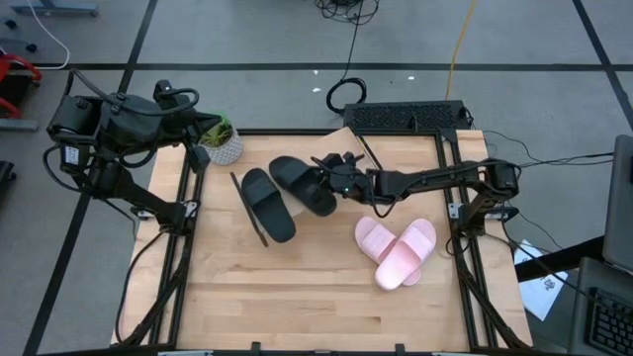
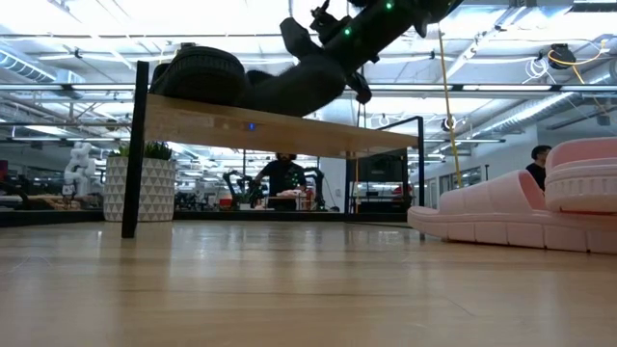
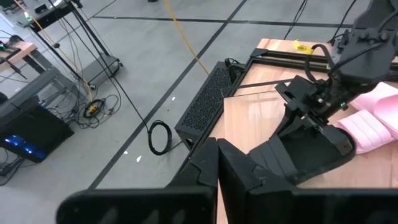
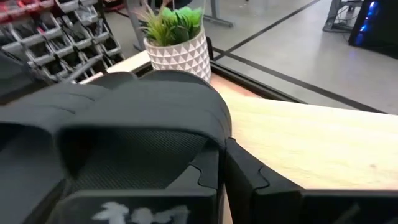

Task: Pick and place slides into the shelf
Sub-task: Adjust the black slide on the shelf

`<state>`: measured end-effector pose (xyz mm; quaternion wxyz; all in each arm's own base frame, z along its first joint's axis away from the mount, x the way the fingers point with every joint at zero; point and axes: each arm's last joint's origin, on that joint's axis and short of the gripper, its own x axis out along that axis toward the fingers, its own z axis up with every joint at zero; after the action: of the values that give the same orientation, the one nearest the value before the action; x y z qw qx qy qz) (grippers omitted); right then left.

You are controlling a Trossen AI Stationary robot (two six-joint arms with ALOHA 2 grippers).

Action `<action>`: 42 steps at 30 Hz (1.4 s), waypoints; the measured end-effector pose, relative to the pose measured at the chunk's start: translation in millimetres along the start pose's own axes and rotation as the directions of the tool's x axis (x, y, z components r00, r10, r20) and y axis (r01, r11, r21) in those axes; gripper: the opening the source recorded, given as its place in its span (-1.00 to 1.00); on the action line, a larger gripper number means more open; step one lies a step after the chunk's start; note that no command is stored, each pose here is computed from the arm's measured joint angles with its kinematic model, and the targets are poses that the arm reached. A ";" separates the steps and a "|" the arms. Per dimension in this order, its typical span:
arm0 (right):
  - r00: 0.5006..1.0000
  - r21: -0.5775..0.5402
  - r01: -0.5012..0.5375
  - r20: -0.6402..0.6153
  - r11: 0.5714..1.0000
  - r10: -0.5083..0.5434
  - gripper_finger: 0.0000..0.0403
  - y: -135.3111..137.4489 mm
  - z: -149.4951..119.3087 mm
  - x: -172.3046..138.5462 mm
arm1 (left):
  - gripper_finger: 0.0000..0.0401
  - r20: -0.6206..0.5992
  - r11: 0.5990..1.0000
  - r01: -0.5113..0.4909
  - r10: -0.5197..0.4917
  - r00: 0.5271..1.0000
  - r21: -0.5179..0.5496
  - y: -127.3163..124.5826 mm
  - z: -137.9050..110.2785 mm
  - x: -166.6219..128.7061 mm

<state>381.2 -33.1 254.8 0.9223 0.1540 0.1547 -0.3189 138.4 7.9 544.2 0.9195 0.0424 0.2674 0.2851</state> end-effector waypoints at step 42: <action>0.998 0.099 0.036 0.048 0.994 -0.040 -0.99 9.1 -15.2 14.3 | -0.91 0.004 1.000 -0.001 0.001 1.000 0.020 -0.2 0.6 0.3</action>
<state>394.8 -28.2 237.2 0.9110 0.1880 0.1187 -0.3473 139.1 7.9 544.6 0.9195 0.0521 0.2682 0.2826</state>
